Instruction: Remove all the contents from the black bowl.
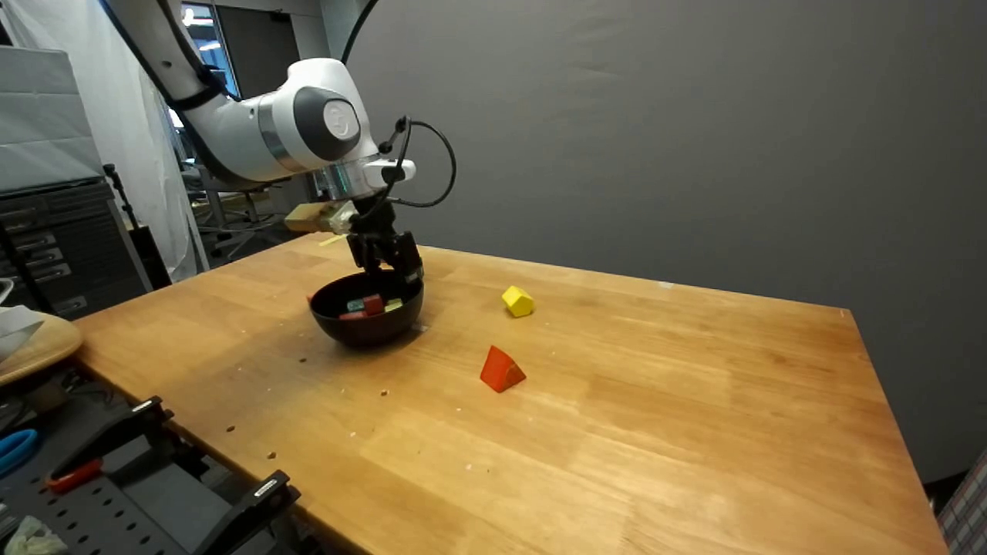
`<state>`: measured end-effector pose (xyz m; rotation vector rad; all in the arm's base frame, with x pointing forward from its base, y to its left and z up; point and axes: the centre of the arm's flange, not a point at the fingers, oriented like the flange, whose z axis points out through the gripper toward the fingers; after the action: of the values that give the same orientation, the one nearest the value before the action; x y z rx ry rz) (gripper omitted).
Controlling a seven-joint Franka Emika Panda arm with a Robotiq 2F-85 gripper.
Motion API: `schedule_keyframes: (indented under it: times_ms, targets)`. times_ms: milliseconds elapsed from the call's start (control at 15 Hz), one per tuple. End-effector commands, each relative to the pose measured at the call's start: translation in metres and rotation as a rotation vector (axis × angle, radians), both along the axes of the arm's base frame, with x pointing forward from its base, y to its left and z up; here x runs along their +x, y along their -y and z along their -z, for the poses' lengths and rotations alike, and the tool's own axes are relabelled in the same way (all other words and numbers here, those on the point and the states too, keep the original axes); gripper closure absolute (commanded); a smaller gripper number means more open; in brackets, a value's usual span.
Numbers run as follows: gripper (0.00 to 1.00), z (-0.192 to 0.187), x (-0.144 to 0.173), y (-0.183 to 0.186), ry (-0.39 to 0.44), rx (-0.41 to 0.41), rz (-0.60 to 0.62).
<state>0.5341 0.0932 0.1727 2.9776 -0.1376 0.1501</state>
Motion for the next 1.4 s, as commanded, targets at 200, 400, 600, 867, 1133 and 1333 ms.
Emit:
schedule_keyframes:
  times_ms: [200, 400, 600, 867, 1133, 1333]
  targets:
    - [0.07, -0.005, -0.021, -0.021, 0.003, -0.066, -0.088]
    - [0.06, 0.001, -0.041, -0.028, -0.038, -0.024, -0.124]
    - [0.06, 0.015, -0.056, -0.028, -0.118, 0.037, -0.187]
    - [0.06, 0.025, -0.059, -0.018, -0.219, 0.133, -0.252]
    - [0.40, 0.030, -0.044, -0.002, -0.243, 0.213, -0.252]
    - [0.64, 0.037, -0.017, 0.007, -0.248, 0.268, -0.237]
